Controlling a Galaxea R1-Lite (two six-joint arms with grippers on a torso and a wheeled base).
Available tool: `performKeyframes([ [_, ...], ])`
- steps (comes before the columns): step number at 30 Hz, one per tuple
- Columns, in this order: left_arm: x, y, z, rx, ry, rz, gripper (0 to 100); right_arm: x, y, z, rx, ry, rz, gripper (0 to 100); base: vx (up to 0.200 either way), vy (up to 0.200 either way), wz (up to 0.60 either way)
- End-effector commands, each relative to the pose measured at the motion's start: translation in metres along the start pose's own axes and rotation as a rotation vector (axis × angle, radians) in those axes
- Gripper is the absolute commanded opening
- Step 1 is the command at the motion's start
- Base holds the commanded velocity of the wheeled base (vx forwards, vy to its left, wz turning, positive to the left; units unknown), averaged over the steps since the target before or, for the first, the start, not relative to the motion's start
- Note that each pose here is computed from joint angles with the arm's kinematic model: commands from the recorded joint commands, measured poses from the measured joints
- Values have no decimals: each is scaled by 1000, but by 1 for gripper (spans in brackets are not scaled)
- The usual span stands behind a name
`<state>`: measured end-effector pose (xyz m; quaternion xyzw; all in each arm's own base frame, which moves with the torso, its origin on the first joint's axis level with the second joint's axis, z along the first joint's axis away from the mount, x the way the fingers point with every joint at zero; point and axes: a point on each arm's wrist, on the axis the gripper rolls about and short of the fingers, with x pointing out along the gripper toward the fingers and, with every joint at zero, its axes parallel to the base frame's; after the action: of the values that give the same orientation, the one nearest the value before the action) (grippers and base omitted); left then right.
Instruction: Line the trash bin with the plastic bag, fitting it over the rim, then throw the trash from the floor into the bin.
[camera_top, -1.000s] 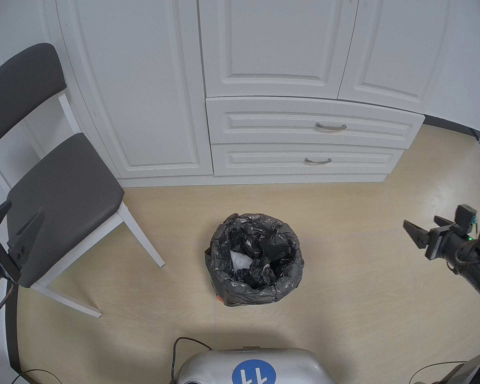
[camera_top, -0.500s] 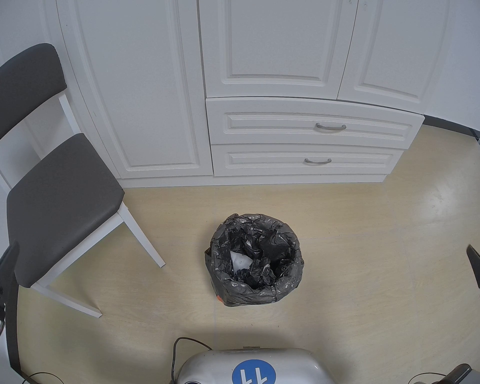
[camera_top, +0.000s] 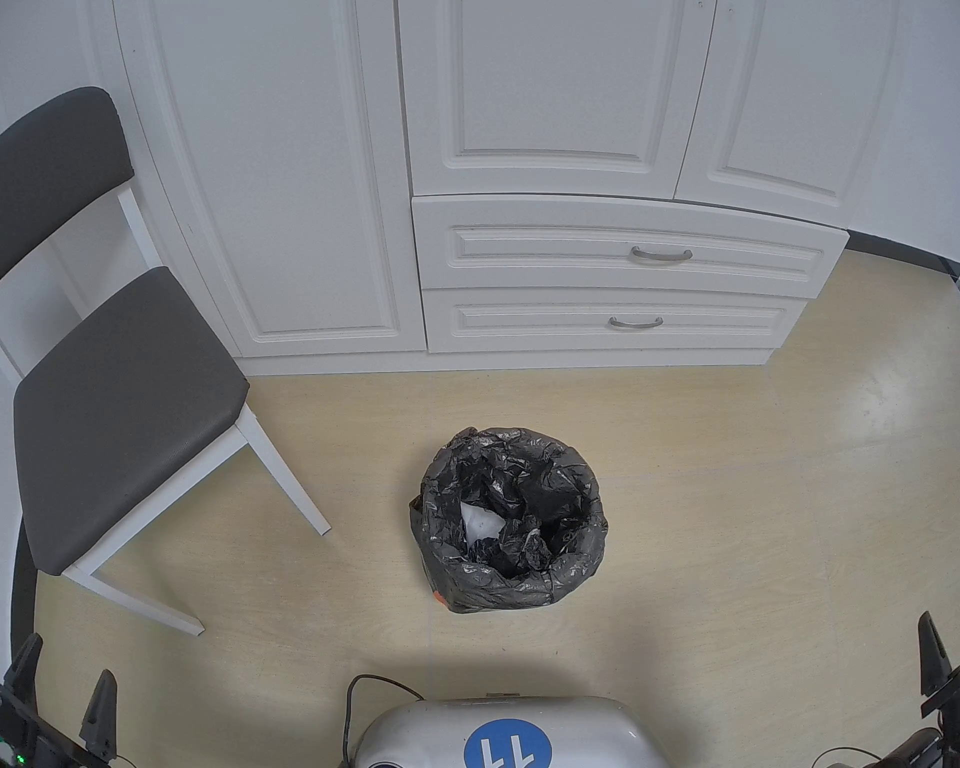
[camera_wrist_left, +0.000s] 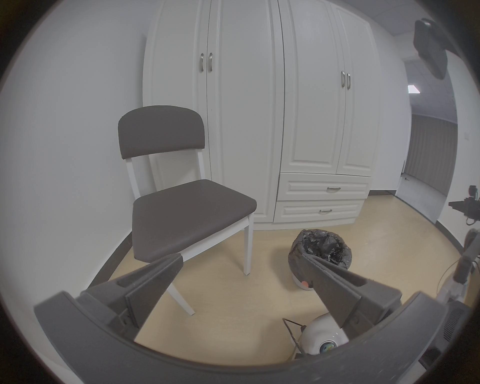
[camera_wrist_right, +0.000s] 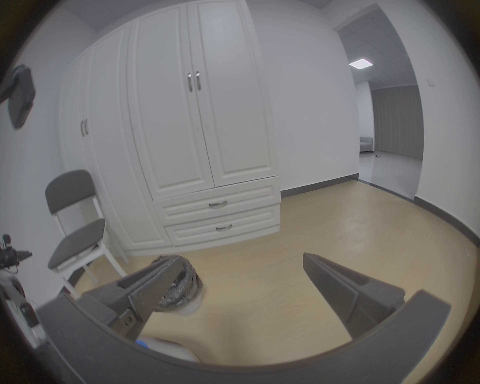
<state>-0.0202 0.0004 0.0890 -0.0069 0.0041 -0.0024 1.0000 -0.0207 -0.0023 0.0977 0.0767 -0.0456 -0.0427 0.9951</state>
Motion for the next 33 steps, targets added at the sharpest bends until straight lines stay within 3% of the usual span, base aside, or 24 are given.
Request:
performKeyframes([
  [1,-2,0,-14,21,-2,8,100,-4,-2,-15,-105,23,29,100,0,0,0],
  [3,-3,0,-14,21,-4,8,100,-4,-1,-15,-116,27,39,100,0,0,0],
  [10,-2,0,-14,18,-2,9,100,-4,-2,-15,-35,29,27,100,0,0,0],
  [13,-3,0,-14,20,-4,9,100,-4,-2,-15,-55,29,17,100,0,0,0],
  [17,-3,0,-14,24,-3,9,100,-4,-2,-17,-174,41,30,100,0,0,0],
  [33,-3,0,-13,20,-7,8,100,-4,-1,-19,-139,67,67,100,0,0,0],
])
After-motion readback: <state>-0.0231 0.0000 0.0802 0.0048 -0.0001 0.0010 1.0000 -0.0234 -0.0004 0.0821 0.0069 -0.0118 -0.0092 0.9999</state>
